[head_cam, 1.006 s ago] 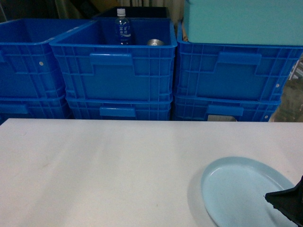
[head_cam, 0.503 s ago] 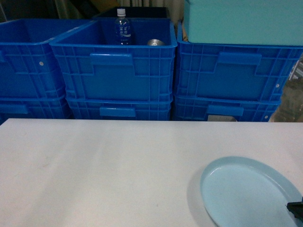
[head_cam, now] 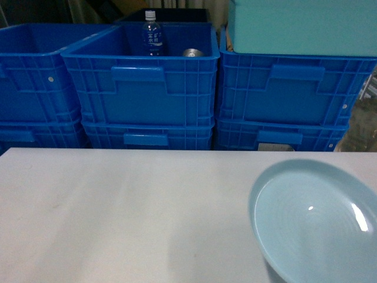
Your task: Place blue tray on left shelf second layer neatly
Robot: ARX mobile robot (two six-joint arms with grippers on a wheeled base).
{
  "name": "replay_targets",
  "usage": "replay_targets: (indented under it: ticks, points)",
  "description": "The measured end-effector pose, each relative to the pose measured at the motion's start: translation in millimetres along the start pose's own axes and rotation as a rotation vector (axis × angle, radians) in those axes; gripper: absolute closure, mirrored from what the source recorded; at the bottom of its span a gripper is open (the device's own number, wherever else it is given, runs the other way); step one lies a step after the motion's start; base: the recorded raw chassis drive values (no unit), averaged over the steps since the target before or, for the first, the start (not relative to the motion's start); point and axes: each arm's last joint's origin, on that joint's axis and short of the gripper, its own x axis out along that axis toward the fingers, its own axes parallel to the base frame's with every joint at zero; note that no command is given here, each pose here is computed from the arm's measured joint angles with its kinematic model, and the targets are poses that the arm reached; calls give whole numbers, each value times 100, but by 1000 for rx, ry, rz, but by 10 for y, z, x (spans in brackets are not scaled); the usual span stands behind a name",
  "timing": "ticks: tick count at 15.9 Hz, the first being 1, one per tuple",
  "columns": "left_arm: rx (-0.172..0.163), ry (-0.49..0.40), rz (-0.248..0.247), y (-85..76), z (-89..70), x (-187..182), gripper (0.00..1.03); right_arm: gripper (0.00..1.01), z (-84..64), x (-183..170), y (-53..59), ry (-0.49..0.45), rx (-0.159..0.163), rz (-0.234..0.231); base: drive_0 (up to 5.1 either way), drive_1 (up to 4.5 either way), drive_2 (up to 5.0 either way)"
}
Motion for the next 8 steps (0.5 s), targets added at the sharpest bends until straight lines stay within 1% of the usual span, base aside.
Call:
replay_targets:
  ticks: [1,2,3,4,5,7,8]
  points:
    - [0,0,0,0,0,0,5,99,94,-109,71,-30,-27,10,0,0,0]
    - [0,0,0,0,0,0,5,99,225,-299,153,-80,-58,26,0,0,0]
    - [0,0,0,0,0,0,5,99,323,-546,216,-152,-100,23,0,0,0]
    - [0,0,0,0,0,0,5,99,320,-713,247,-197,-129,7,0,0,0]
    - [0,0,0,0,0,0,5,99,270,-833,258,-219,-133,-5,0,0,0]
    - [0,0,0,0,0,0,5,99,78,-1040,280,-286,-160,-40,0,0,0]
    - [0,0,0,0,0,0,5,99,40,-1104,320,-300,-162,-41,0,0,0]
